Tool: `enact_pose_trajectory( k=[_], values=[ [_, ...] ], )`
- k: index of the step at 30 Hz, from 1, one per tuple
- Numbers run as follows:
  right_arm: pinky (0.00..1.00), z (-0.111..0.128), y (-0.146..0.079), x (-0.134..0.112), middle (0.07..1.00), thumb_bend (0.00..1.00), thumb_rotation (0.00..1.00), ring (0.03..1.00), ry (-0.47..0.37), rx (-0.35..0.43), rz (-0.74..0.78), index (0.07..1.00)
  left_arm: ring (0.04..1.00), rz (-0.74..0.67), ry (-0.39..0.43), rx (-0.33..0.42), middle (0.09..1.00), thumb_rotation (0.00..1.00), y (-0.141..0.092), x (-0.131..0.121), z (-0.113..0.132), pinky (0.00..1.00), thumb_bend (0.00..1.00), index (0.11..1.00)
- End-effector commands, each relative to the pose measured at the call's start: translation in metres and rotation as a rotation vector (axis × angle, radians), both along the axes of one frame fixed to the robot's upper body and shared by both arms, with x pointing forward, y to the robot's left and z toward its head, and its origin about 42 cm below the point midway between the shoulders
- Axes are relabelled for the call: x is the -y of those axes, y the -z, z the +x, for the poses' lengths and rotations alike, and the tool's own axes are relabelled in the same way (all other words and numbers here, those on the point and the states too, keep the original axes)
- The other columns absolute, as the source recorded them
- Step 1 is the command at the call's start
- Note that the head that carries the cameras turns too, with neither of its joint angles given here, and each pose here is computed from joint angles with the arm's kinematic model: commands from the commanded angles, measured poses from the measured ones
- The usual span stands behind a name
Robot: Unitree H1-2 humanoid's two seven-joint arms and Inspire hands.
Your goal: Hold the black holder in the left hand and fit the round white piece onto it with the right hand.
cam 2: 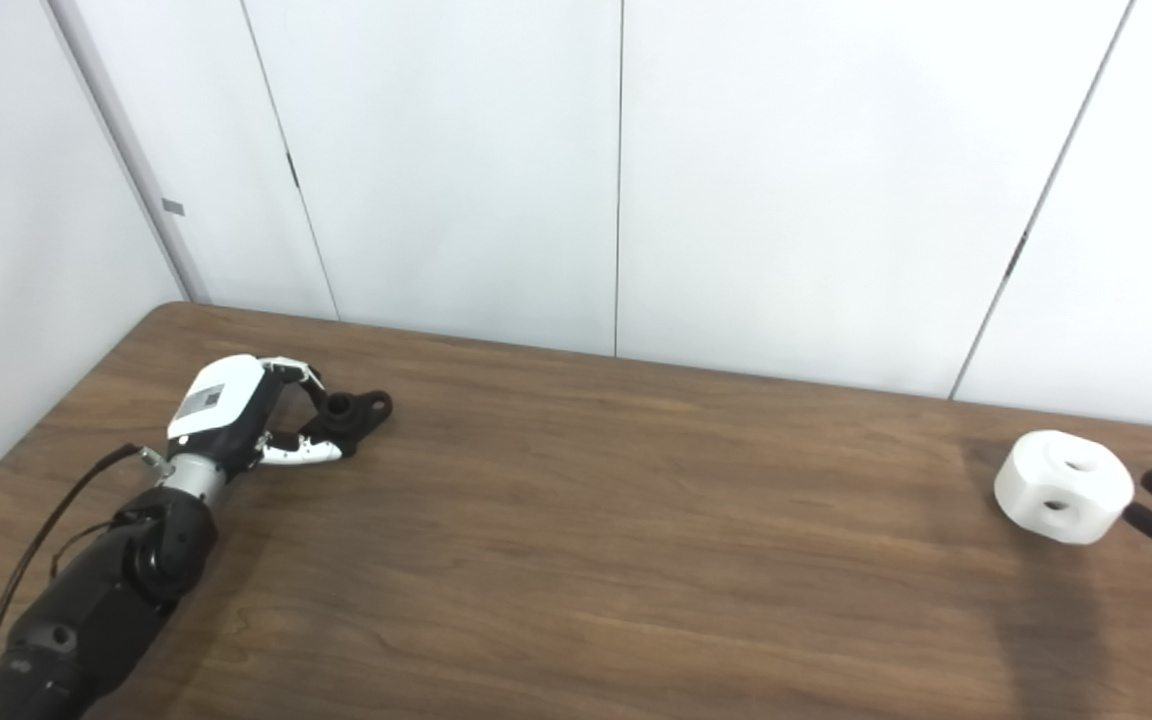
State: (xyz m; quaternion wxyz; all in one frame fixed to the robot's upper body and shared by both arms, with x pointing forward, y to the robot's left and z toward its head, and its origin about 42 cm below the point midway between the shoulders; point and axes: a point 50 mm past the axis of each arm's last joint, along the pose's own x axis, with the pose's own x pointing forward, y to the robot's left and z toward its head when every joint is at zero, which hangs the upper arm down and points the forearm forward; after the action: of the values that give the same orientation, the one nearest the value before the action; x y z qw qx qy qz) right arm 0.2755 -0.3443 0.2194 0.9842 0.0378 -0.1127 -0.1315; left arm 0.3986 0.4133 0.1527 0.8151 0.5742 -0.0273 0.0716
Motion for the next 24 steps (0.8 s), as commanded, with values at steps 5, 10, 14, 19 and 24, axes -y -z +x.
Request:
enact_pose_trajectory(
  k=[5,10,14,19,24],
  values=[
    [0.75,0.000,-0.019,0.001,0.831,0.32,0.59,0.811,-0.009,0.079,-0.033,0.773,0.832,0.048,0.028,0.045,0.752,0.06,-0.013,-0.002,0.004,0.90,0.52,0.486],
    [0.75,0.000,-0.019,0.001,0.831,0.30,0.59,0.811,-0.009,0.082,-0.032,0.769,0.830,0.033,0.033,0.052,0.753,0.06,-0.014,0.000,0.005,0.92,0.52,0.486],
    [0.74,0.000,-0.020,0.000,0.824,0.30,0.59,0.805,-0.015,0.087,-0.039,0.763,0.830,0.037,0.037,0.047,0.754,0.06,-0.014,0.001,0.004,0.91,0.52,0.486],
    [0.74,0.001,-0.022,-0.002,0.819,0.31,0.61,0.802,-0.018,0.093,-0.049,0.755,0.841,0.024,0.083,0.037,0.759,0.06,-0.014,0.007,0.000,0.93,0.52,0.487],
    [0.76,0.005,-0.026,-0.007,0.830,0.32,0.62,0.817,-0.022,0.101,-0.035,0.757,0.850,0.006,0.152,0.018,0.759,0.06,-0.014,0.021,-0.008,0.94,0.52,0.486]
  ],
)
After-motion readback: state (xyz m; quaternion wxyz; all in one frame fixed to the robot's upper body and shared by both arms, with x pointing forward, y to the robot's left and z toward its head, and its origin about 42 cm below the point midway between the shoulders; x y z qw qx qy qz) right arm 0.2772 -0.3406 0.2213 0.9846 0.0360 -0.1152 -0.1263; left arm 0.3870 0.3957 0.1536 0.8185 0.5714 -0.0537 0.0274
